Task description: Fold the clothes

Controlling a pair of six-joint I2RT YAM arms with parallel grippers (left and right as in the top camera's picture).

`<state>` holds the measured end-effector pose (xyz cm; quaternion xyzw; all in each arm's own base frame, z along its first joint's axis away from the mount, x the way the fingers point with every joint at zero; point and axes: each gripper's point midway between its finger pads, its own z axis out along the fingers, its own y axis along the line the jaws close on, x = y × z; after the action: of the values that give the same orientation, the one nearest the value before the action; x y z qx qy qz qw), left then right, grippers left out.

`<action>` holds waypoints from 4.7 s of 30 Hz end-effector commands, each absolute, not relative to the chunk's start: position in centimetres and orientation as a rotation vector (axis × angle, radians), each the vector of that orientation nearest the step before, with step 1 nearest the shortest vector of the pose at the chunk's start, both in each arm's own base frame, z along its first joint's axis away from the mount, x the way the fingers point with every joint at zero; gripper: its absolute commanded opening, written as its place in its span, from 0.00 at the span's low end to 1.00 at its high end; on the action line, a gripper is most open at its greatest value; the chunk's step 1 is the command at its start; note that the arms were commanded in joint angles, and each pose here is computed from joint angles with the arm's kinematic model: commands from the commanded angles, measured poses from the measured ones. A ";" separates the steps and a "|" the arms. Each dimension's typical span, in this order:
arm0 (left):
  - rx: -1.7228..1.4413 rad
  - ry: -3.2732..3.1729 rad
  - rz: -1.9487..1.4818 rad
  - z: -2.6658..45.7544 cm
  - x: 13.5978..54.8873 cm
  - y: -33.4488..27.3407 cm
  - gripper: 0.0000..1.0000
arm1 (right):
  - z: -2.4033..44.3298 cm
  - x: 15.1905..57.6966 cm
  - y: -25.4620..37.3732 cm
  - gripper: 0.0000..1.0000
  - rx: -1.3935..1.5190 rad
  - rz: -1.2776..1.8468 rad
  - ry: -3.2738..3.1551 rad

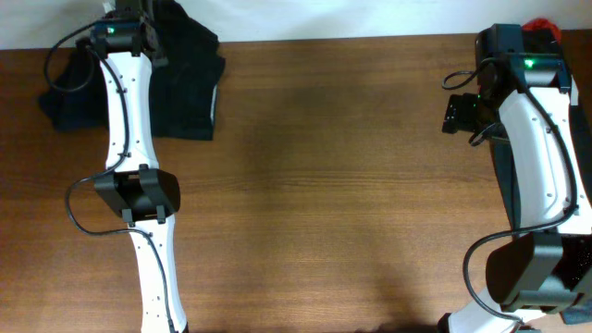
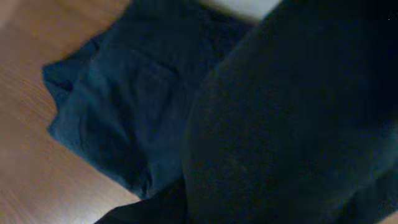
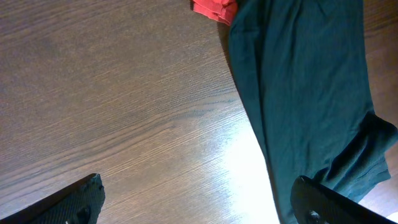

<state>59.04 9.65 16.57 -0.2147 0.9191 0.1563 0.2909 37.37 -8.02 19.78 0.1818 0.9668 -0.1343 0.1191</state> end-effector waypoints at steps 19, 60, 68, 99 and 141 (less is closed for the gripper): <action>-0.796 2.100 0.511 26.7 58.0 13.9 0.00 | 20.4 37.4 -8.5 0.99 0.542 -0.416 2.803; -0.734 2.688 0.062 9.7 56.0 8.5 0.34 | 20.4 37.4 -8.4 0.99 0.542 -0.412 2.804; -0.703 2.466 -0.078 29.3 48.5 6.0 0.99 | 20.4 37.4 -8.4 0.99 0.542 -0.412 2.804; 0.018 2.521 -0.136 36.8 24.4 -5.9 0.99 | 20.4 37.5 -8.4 0.99 0.542 -0.411 2.801; -0.028 1.633 -0.072 16.1 24.6 0.4 0.99 | 20.4 37.5 -8.4 0.99 0.542 -0.411 2.801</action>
<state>24.59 0.57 16.19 -0.0226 0.7287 -0.0329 0.6837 37.42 -8.02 19.83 0.1816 0.9667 -0.1342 0.1204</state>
